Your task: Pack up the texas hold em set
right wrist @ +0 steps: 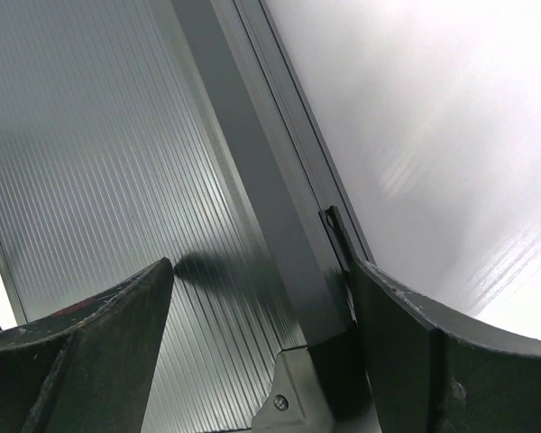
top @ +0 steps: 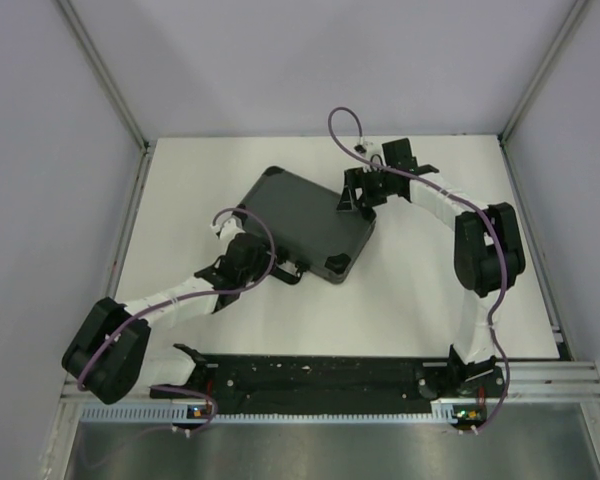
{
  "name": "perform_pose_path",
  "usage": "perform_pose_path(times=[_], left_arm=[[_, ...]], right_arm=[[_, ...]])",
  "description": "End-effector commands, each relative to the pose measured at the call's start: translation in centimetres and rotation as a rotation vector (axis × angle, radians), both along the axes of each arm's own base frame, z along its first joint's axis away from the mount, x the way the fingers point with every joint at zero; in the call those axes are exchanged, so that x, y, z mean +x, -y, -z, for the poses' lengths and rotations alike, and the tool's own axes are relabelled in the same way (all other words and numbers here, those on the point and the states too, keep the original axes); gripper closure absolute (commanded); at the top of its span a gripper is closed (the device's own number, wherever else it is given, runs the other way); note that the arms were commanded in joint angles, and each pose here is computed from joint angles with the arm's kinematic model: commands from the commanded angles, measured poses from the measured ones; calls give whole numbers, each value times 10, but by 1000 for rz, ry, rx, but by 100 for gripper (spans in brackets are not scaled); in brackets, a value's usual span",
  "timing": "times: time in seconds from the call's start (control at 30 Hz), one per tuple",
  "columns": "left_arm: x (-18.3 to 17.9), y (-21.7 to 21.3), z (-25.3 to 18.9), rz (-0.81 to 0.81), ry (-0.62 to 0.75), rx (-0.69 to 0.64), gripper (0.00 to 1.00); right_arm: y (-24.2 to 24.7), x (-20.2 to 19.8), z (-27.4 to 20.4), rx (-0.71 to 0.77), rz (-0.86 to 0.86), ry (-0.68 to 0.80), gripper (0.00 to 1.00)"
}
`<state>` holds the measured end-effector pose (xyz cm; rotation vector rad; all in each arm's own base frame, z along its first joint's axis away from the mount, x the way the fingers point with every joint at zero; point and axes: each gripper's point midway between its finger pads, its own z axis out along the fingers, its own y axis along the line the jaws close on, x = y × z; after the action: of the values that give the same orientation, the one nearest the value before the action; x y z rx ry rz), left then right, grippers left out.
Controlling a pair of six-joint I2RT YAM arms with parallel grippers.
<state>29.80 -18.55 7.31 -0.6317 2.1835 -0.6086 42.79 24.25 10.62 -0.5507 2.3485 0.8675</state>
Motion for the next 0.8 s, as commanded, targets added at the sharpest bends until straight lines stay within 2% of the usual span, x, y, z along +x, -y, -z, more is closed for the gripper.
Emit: perform_pose_path(times=[0.0, 0.23, 0.6, 0.77], left_arm=[[3, -2, 6, 3, -4, -5, 100], [4, 8, 20, 49, -51, 1, 100], [16, 1, 25, 5, -57, 39, 100], [18, 19, 24, 90, -63, 9, 100]], right_arm=[[-18, -24, -18, 38, -19, -45, 24], [-18, -24, -15, 41, -8, -67, 27], [-17, -25, -12, 32, 4, -73, 28], [-17, -27, -10, 28, 0, -79, 28]])
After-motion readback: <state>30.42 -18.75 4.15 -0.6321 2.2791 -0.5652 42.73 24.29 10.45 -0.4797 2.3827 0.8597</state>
